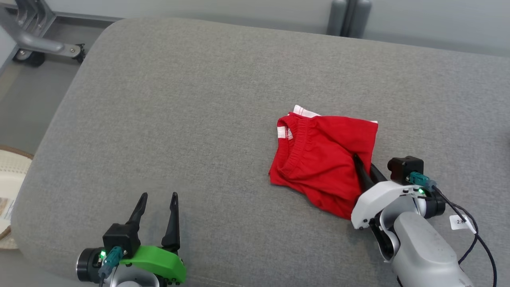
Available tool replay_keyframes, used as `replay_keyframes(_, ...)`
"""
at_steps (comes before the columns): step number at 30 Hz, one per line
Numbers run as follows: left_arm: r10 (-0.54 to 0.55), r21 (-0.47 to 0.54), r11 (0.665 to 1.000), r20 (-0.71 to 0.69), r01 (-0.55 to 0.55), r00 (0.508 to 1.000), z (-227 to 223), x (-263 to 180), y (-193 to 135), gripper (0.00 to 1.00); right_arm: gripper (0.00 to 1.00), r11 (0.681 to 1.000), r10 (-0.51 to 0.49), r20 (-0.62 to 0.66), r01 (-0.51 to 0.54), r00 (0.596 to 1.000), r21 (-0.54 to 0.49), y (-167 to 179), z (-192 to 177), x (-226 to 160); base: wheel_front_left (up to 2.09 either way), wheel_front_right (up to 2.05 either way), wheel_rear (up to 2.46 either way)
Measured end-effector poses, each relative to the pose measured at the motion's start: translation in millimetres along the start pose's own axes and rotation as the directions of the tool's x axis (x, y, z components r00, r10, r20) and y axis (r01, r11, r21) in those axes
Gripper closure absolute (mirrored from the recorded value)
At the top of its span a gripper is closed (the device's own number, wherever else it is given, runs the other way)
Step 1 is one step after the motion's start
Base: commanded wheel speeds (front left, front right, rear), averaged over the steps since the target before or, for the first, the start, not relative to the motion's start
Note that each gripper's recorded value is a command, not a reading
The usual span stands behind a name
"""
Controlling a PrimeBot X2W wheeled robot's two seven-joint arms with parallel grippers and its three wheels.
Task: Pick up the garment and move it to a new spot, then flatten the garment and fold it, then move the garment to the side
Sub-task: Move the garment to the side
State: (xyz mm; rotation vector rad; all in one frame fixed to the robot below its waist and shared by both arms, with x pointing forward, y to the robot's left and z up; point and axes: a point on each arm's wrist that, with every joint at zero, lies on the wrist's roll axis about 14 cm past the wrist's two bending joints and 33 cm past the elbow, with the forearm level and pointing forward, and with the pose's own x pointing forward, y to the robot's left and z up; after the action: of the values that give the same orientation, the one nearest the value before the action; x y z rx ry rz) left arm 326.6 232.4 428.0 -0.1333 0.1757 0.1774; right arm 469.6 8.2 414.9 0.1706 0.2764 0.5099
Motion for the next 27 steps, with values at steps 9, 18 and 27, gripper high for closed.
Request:
replay_keyframes(9, -0.158, 0.018, 0.987, 0.029, 0.157, 0.987, 9, 18, -49, 0.0, 1.0, 0.991, -0.13, 0.014, 0.13, 0.991, 0.021, -39, -3, -54, 0.0, 0.0, 0.0)
replay_keyframes(18, -0.378, 0.038, 0.926, 0.042, 0.376, 0.925, 15, 33, -125, 0.0, 1.0, 0.944, -0.326, 0.037, 0.323, 0.945, 0.065, -91, -8, -126, 0.0, 0.0, 0.0)
replay_keyframes(27, -0.569, 0.061, 0.822, 0.039, 0.566, 0.822, 17, 36, -202, 0.0, 1.0, 0.879, -0.473, 0.089, 0.463, 0.877, 0.113, -122, -2, -187, 0.0, 0.0, 0.0)
